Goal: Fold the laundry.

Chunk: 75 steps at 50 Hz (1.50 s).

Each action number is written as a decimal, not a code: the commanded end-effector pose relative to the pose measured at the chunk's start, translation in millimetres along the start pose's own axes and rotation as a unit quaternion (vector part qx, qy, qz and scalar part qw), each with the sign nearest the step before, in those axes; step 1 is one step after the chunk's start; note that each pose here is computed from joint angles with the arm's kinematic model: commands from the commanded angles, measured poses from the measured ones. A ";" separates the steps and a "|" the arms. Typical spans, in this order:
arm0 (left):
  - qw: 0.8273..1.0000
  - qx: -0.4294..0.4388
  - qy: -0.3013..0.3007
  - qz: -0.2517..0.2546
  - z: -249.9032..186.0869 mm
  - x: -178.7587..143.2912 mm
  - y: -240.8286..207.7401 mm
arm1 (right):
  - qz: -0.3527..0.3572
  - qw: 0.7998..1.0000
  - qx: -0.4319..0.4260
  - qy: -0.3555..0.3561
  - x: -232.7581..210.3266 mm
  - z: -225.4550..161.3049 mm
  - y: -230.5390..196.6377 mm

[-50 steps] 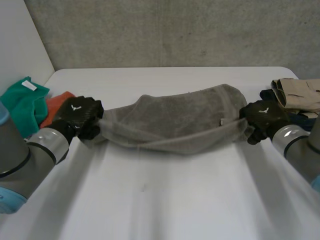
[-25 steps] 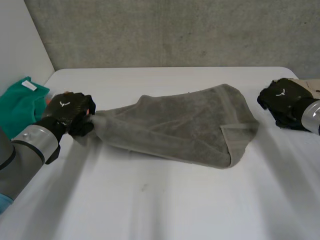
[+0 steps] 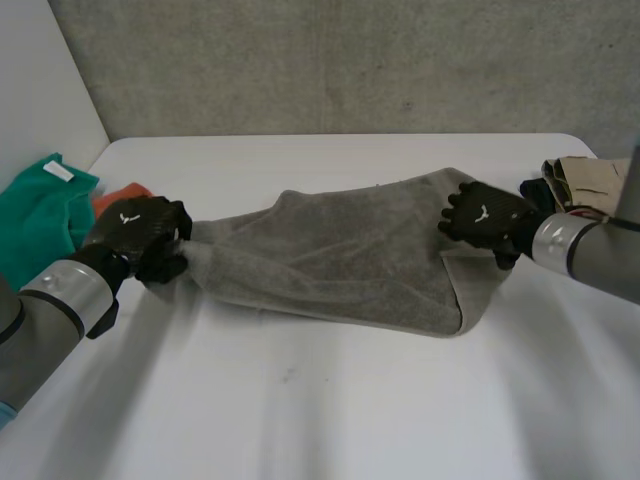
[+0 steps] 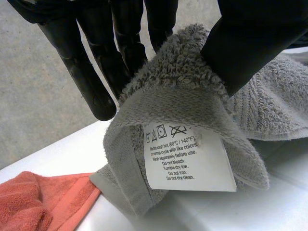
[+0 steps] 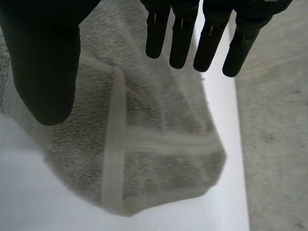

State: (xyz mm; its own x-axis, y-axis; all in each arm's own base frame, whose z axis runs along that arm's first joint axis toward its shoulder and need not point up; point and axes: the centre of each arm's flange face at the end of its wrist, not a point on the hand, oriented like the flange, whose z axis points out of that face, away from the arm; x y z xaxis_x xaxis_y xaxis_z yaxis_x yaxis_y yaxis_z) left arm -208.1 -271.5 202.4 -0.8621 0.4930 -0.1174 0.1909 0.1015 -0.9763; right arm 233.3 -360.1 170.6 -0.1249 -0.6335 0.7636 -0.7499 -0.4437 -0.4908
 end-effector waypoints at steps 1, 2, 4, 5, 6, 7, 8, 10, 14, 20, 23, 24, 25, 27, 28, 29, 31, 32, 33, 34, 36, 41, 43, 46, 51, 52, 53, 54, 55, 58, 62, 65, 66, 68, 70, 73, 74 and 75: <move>1.000 0.004 -0.001 0.001 -2.0 -0.3 -3.4 | 0.002 1.000 -0.025 -0.016 -15.2 19.6 9.0; 1.000 0.004 -0.001 0.001 -2.5 -0.6 -3.8 | 0.005 0.999 -0.025 -0.019 -18.8 22.9 9.7; 1.000 0.004 -0.002 0.000 -2.7 -1.0 -4.0 | 0.012 0.999 -0.024 -0.025 -23.7 26.3 10.8; 1.000 0.005 -0.002 0.001 -2.9 -1.1 -4.5 | 0.014 0.999 -0.024 -0.030 -28.7 29.1 11.8; 1.000 0.005 -0.003 0.001 -3.0 -1.6 -4.8 | 0.014 0.999 -0.023 -0.029 -29.5 30.2 11.4; 1.000 0.005 -0.003 0.001 -2.8 -1.6 -4.4 | 0.015 0.999 -0.023 -0.030 -31.5 31.6 11.5; 1.000 0.005 -0.003 0.001 -3.0 -1.6 -4.8 | 0.016 0.999 -0.022 -0.029 -32.3 32.7 11.6; 1.000 0.005 -0.003 0.001 -2.8 -1.6 -4.4 | 0.013 1.000 -0.018 -0.019 -32.1 35.7 12.7; 1.000 0.005 -0.005 0.000 -2.7 -3.2 -5.0 | 0.015 0.999 -0.018 0.024 -18.0 34.5 11.4; 1.000 0.004 -0.013 -0.001 -5.1 -8.2 -7.6 | 0.061 0.991 -0.019 0.115 25.4 -0.2 11.6; 1.000 0.005 -0.016 -0.002 -6.8 -10.6 -10.3 | 0.081 0.986 -0.012 0.148 39.3 -17.6 13.2; 1.000 0.005 -0.016 -0.002 -7.3 -10.9 -10.9 | 0.085 0.985 -0.012 0.151 38.9 -19.6 13.5; 1.000 0.004 -0.016 -0.002 -8.2 -11.4 -11.6 | 0.096 0.984 -0.016 0.152 37.8 -24.2 15.5; 1.000 0.001 -0.015 -0.003 -9.7 -11.5 -12.0 | 0.105 0.982 -0.031 0.151 36.7 -29.7 21.1; 1.000 -0.005 -0.013 -0.003 -12.7 -10.3 -12.1 | 0.114 0.981 -0.059 0.144 33.9 -37.4 28.5; 1.000 -0.009 -0.015 -0.004 -14.3 -10.4 -12.1 | 0.117 0.980 -0.074 0.141 33.0 -42.0 31.9; 1.000 -0.021 -0.015 -0.007 -19.2 -9.9 -12.1 | 0.123 0.978 -0.106 0.129 31.3 -53.4 36.1; 0.999 -0.034 -0.017 -0.009 -24.7 -10.6 -12.9 | 0.125 0.976 -0.138 0.113 29.7 -67.9 36.3; 0.999 -0.044 -0.017 -0.009 -28.3 -11.0 -13.3 | 0.126 0.975 -0.153 0.101 28.5 -75.9 35.0; 0.998 -0.054 -0.017 -0.008 -32.6 -10.7 -14.2 | 0.130 0.974 -0.167 0.086 26.1 -84.2 33.5; 0.995 -0.098 -0.012 0.003 -50.4 -7.4 -17.6 | 0.147 0.968 -0.201 0.035 17.4 -110.0 27.1; 0.980 -0.198 0.010 0.028 -84.4 0.1 -19.0 | 0.183 0.950 -0.243 -0.070 -4.2 -152.7 11.0; 0.969 -0.244 0.033 0.031 -95.7 5.9 -15.7 | 0.183 0.952 -0.236 -0.070 -8.4 -157.3 6.2; 0.965 -0.254 0.052 0.048 -93.2 9.7 -10.9 | 0.174 0.960 -0.214 -0.055 -14.0 -149.6 5.1; 0.967 -0.240 0.049 0.070 -71.3 9.0 -3.2 | 0.169 0.964 -0.207 -0.003 -8.2 -131.9 13.8; 0.967 -0.238 0.043 0.075 -66.5 7.1 -2.3 | 0.171 0.963 -0.206 0.007 -6.4 -128.4 14.8; 0.968 -0.236 0.037 0.078 -61.4 5.1 -1.3 | 0.172 0.963 -0.205 0.015 -4.8 -124.6 15.3; 0.969 -0.232 0.023 0.087 -51.0 0.9 -0.3 | 0.174 0.963 -0.202 0.032 -1.7 -115.9 16.2; 0.969 -0.229 0.017 0.091 -45.3 -1.0 0.2 | 0.176 0.963 -0.201 0.039 0.0 -111.5 16.8; 0.973 -0.204 -0.005 0.109 -19.8 -8.1 -3.4 | 0.173 0.964 -0.187 0.081 11.1 -93.7 14.4; 0.984 -0.117 -0.025 0.129 19.8 -15.5 -28.4 | 0.160 0.961 -0.136 0.182 49.1 -67.5 7.1; 0.989 -0.035 -0.044 0.140 42.3 -23.4 -61.4 | 0.156 0.945 -0.088 0.275 88.1 -59.3 -3.7; 0.988 0.027 -0.059 0.143 52.5 -29.1 -88.3 | 0.158 0.924 -0.049 0.344 118.9 -60.9 -13.3; 0.983 0.090 -0.078 0.140 58.2 -36.7 -117.7 | 0.164 0.898 -0.008 0.408 146.6 -66.7 -23.1; 0.973 0.172 -0.099 0.121 60.8 -46.4 -154.4 | 0.170 0.858 0.056 0.482 177.9 -78.9 -36.4; 0.962 0.231 -0.116 0.087 59.2 -55.8 -179.9 | 0.167 0.828 0.117 0.523 195.4 -89.2 -49.3; 0.958 0.250 -0.124 0.064 57.9 -59.9 -187.1 | 0.158 0.818 0.141 0.535 199.9 -93.2 -54.3; 0.958 0.254 -0.125 0.053 56.9 -61.0 -189.0 | 0.156 0.817 0.145 0.535 198.9 -93.5 -55.0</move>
State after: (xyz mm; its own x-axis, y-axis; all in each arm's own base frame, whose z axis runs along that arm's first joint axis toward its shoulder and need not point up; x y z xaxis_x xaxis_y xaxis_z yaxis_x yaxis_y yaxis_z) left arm -225.9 -360.1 329.5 -0.8845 0.3032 -0.3546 0.2876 -0.2443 -0.9261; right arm 189.8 -403.3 335.0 -0.8050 -0.0058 0.5932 -0.5502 -0.3664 -0.7503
